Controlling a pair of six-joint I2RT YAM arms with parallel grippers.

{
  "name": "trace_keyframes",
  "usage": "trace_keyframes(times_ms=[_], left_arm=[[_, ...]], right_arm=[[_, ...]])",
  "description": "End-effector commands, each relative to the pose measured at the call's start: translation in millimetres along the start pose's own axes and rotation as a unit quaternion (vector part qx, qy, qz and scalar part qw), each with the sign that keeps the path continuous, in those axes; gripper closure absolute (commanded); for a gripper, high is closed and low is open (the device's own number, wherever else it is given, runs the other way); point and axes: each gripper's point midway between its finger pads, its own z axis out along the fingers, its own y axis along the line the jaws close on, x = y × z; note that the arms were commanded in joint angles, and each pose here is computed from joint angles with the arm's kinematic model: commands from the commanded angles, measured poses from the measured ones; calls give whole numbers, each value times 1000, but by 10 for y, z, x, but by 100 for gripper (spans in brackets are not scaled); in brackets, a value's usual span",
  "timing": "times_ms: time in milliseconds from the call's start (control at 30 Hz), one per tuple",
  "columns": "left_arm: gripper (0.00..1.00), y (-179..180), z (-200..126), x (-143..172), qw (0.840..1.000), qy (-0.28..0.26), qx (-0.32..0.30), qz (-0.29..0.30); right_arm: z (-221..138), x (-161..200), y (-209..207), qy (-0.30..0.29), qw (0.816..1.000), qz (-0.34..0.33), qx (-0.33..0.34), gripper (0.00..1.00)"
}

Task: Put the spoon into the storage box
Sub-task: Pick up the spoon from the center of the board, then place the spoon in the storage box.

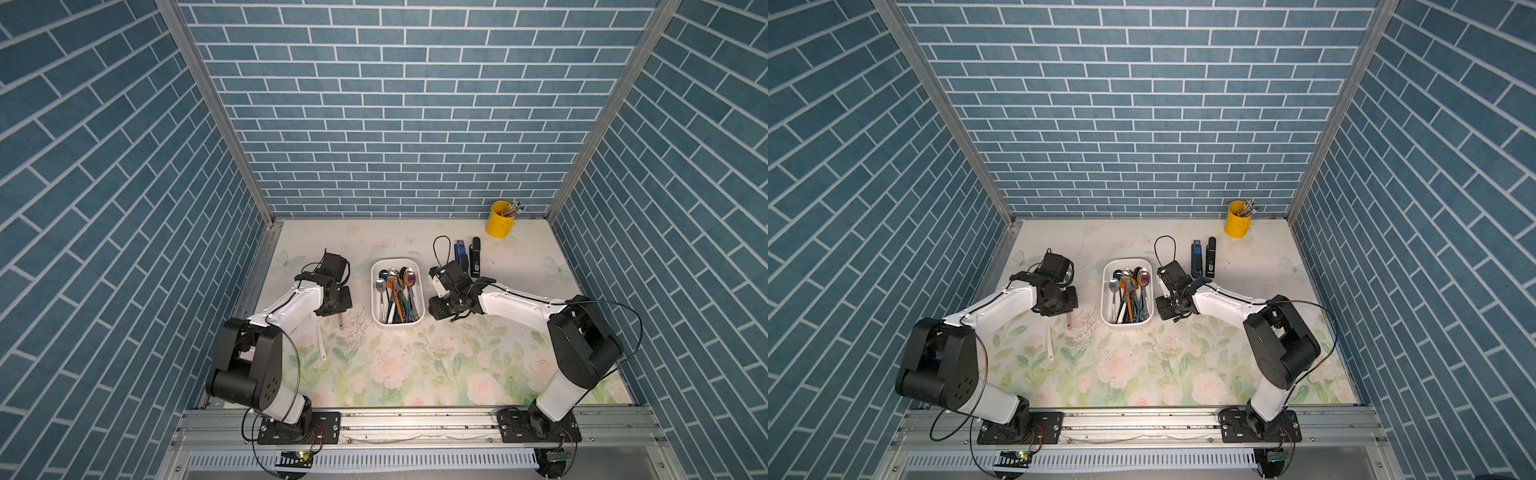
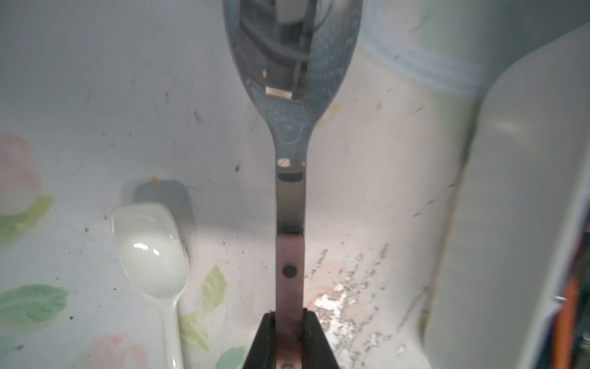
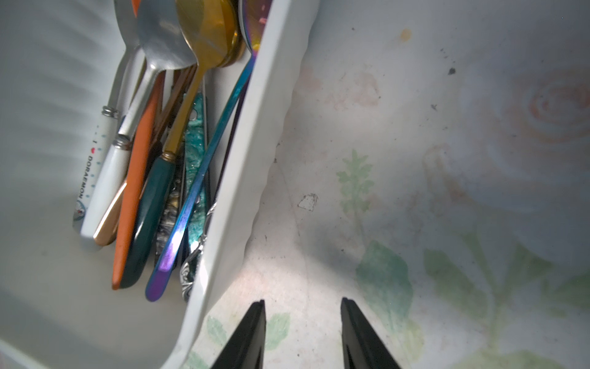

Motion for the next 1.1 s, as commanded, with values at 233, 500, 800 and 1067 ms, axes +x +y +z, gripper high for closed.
trace_keyframes(times_ms=[233, 500, 800, 1067], left_arm=[[93, -781, -534, -272, 993, -34, 99, 47], [94, -1308, -360, -192, 988, -17, 121, 92], [96, -1405, 180, 30, 988, 29, 106, 112], [96, -1386, 408, 112, 988, 46, 93, 117]], right_arm=[[-192, -128, -51, -24, 999, -7, 21, 58], [-216, -94, -70, -26, 999, 1, 24, 58], [-201, -15, -82, -21, 1000, 5, 22, 57], [-149, 23, -71, -17, 1000, 10, 16, 57]])
